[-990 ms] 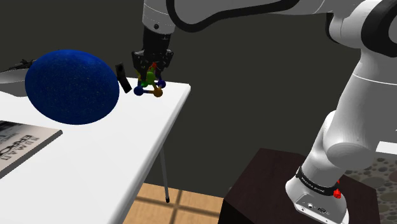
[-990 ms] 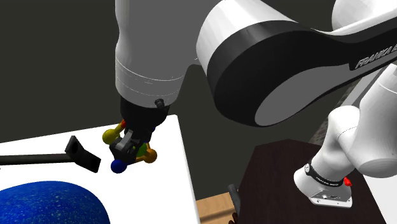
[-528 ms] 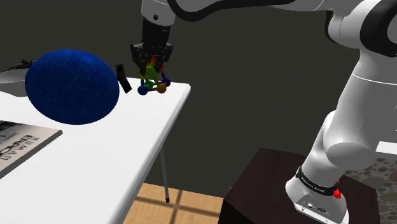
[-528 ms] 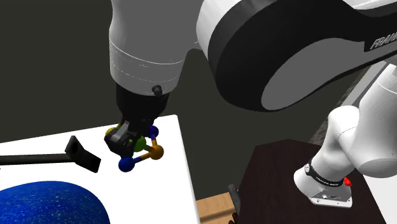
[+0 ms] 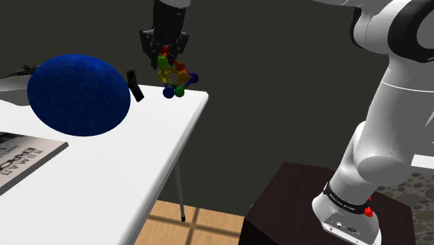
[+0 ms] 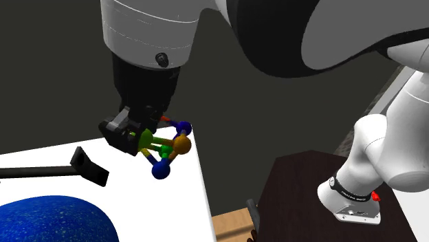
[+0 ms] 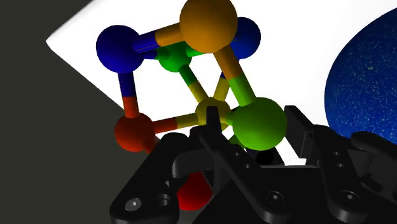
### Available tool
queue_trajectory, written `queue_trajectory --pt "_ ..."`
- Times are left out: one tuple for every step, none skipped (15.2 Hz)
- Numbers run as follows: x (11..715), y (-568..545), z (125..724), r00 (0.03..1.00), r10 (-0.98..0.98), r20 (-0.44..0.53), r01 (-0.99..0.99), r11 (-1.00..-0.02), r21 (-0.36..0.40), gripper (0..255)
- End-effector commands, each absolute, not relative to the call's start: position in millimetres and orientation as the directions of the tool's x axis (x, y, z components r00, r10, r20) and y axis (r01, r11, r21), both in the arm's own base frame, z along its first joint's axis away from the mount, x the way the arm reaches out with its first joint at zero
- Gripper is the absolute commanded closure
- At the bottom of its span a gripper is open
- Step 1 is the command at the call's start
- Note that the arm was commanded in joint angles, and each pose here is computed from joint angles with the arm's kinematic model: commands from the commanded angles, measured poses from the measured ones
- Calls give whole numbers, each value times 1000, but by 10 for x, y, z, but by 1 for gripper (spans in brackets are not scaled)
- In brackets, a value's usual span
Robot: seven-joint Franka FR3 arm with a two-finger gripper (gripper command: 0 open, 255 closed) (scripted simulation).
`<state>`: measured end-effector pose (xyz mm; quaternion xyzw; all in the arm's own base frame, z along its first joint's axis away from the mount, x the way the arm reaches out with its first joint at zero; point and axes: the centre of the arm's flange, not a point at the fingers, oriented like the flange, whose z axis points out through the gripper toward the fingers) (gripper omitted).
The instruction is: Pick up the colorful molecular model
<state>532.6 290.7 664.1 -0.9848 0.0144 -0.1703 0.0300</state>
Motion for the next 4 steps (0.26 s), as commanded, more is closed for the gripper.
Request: queue_trajectory --pt "5330 2914 6751 941 -39 335 -18 -998 -64 255" --pt "5330 2914 6804 941 -39 335 -18 -998 -64 255" --pt "5330 2914 6812 941 -39 335 -18 -998 -64 255" --pt "5330 2914 6812 941 -39 335 -18 -998 -64 255"
